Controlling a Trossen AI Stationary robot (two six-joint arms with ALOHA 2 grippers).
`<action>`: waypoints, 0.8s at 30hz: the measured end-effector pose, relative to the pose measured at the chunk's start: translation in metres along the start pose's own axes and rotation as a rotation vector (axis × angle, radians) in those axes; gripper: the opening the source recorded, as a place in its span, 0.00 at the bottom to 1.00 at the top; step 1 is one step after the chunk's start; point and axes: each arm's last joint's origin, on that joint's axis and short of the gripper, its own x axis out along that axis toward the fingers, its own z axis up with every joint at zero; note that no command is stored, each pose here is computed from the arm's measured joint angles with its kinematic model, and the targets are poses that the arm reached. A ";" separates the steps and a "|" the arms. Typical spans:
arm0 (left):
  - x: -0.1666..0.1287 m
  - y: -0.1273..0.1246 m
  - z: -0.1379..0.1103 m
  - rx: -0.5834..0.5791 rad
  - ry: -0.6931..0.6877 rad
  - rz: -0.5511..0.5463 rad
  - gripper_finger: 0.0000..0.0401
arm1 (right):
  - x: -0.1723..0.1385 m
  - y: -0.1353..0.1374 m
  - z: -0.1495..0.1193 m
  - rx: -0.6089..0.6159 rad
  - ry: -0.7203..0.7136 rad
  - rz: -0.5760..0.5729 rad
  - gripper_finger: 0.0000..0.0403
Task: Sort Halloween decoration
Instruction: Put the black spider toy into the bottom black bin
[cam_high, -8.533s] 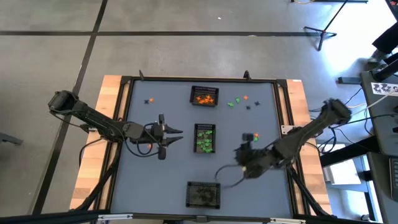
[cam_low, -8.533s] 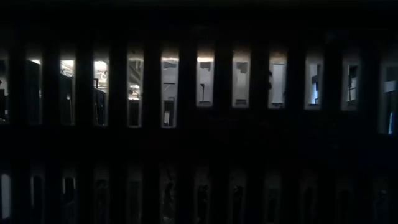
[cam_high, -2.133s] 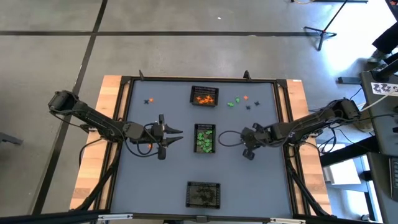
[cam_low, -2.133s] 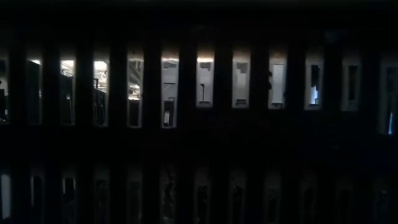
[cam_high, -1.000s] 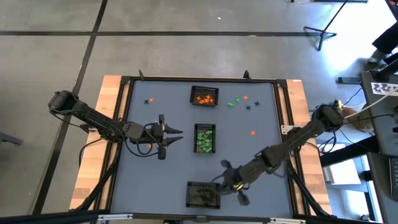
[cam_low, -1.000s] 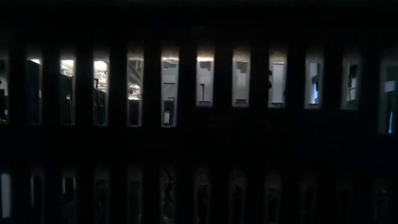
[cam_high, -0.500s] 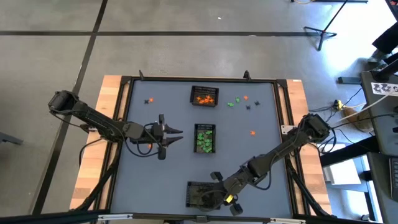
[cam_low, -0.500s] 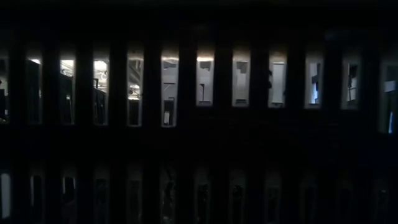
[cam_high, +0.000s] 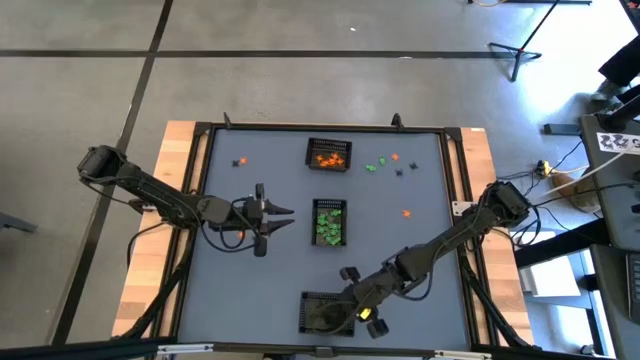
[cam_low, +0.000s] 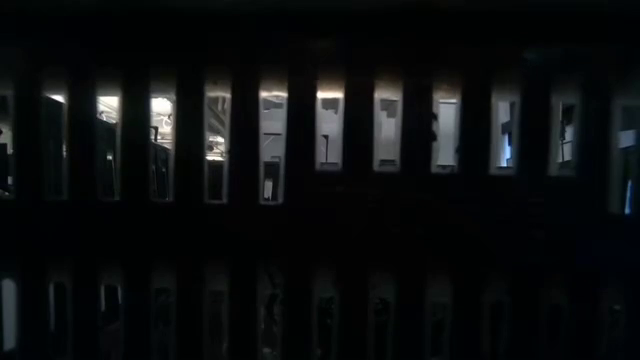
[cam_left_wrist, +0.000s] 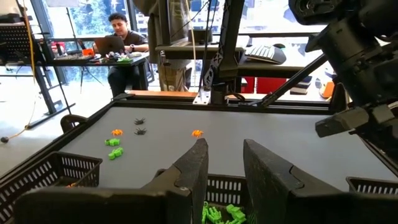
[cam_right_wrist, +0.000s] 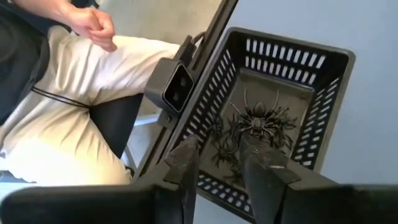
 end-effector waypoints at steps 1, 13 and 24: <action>0.000 0.000 0.000 0.000 0.000 0.000 0.23 | 0.001 0.000 0.000 -0.003 0.003 0.000 0.28; 0.000 0.000 0.000 0.000 -0.001 0.000 0.23 | 0.004 0.000 -0.004 -0.080 0.030 0.037 0.04; 0.000 0.000 0.000 0.000 -0.001 0.000 0.23 | 0.004 -0.003 -0.003 -0.067 0.015 -0.048 0.13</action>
